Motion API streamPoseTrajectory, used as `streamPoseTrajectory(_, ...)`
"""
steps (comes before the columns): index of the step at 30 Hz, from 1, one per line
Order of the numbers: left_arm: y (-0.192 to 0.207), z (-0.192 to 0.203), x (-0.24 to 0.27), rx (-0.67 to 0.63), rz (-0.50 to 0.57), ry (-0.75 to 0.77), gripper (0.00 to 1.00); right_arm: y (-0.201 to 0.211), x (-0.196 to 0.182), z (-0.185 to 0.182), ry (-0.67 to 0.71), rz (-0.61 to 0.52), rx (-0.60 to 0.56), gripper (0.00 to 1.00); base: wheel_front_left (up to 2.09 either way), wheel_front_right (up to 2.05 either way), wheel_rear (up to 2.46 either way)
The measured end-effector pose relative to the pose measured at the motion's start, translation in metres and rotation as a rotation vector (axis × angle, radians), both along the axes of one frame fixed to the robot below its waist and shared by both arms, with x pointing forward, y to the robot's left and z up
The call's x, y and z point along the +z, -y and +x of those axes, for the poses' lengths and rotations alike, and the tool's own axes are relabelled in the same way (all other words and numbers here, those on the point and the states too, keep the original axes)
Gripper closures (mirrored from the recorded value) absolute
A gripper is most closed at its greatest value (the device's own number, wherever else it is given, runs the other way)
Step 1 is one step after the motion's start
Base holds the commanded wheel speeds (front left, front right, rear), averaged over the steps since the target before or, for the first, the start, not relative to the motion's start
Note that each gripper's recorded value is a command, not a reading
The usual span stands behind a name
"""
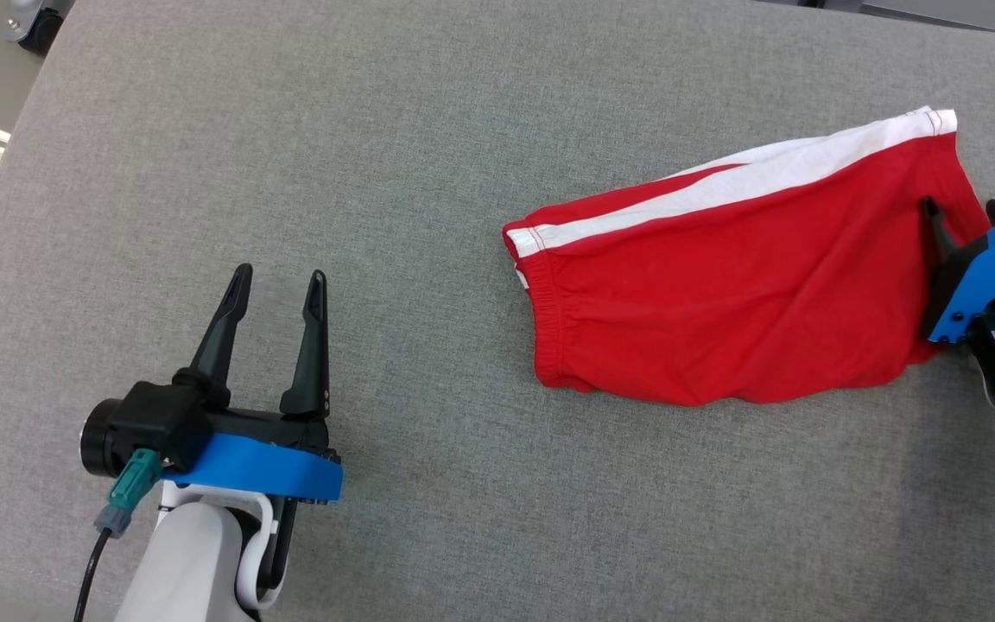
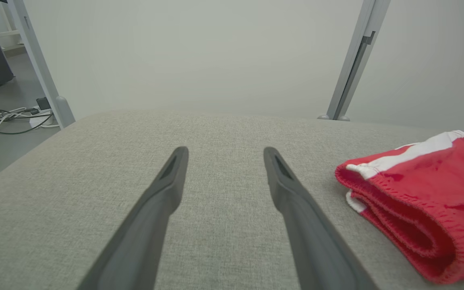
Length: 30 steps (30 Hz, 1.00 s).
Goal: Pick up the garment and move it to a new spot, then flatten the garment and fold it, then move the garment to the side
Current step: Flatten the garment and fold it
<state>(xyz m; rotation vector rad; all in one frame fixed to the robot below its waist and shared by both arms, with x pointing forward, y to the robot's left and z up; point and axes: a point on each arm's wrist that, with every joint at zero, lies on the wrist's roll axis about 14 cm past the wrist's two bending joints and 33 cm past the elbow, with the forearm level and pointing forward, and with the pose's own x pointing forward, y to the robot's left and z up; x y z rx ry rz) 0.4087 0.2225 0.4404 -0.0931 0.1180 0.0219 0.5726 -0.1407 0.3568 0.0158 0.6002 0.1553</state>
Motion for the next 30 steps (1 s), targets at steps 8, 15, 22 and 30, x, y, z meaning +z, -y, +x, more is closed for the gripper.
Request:
streamPoseTrajectory(8,0.000,-0.001,-0.001,0.007,-0.005,0.001,0.00,-0.014,-0.007,-0.003,-0.050,0.017,0.031,1.00,0.00,0.00,0.00)
streamPoseTrajectory(15,0.004,0.001,0.003,-0.001,-0.008,0.013,0.00,-0.016,0.003,-0.008,-0.008,0.053,0.028,1.00,0.00,0.00,0.00)
streamPoseTrajectory(22,0.010,-0.005,0.013,-0.015,-0.015,0.039,0.00,0.013,0.029,-0.023,0.093,0.061,-0.039,1.00,0.00,0.00,0.00)
streamPoseTrajectory(30,0.023,-0.011,0.020,-0.052,-0.031,0.059,0.00,0.065,0.070,-0.057,0.224,0.036,-0.173,1.00,0.00,0.00,0.00)
